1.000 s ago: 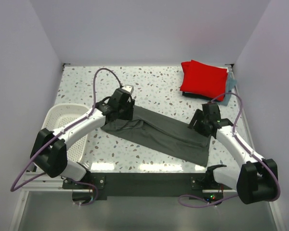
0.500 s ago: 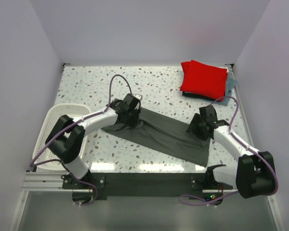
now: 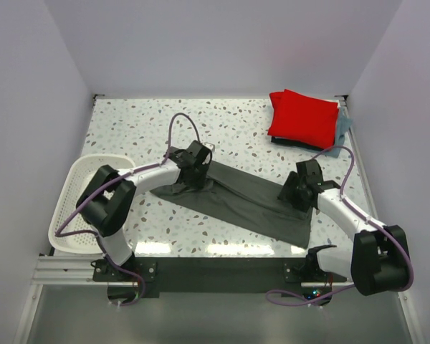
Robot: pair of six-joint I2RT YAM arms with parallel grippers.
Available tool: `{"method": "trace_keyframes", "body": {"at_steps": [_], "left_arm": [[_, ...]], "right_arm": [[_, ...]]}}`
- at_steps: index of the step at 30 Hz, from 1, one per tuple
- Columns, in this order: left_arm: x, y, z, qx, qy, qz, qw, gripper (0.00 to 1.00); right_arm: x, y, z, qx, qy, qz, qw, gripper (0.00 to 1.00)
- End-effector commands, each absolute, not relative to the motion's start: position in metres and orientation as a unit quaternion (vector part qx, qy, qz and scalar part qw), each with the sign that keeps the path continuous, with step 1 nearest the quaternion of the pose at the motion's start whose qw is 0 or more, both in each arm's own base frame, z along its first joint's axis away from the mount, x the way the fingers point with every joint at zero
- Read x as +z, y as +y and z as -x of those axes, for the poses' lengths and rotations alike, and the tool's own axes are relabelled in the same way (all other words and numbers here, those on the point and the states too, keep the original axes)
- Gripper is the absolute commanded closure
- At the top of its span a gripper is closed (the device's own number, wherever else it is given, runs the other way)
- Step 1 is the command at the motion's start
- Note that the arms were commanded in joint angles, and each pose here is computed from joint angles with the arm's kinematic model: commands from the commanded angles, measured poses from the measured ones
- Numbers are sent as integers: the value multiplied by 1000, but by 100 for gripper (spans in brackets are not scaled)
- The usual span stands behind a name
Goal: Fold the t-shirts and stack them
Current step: Fold the tshirt
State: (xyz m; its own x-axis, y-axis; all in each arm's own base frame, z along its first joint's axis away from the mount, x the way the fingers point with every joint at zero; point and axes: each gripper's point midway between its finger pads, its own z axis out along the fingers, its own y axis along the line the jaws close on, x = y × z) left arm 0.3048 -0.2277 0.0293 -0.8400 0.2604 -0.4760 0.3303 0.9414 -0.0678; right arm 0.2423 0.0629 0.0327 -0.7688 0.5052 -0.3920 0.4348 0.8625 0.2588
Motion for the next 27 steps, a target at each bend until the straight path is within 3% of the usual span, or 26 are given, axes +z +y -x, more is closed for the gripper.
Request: {"method": "trace_keyframes", "body": {"at_steps": [1,4,8,24,27], "left_arm": [[40,-244,-318,-99,947,-164,259,74],[41,-247,-318,-105,947,-164,257,88],[52,-252,-320,-115,946,-164,255,99],[64,-234,-300,-90,959,-186,195,100],[63,-228,-294,-80,960,-198,184,96]], "right_arm": [[31,61,-243,70,935,-258,235,36],[26,60,-240,66,937,-258,227,36],[22,59,-238,60,939,-259,220,36],[18,57,-240,50,942,-257,211,36],[16,58,-239,50,943,-256,208,36]]}}
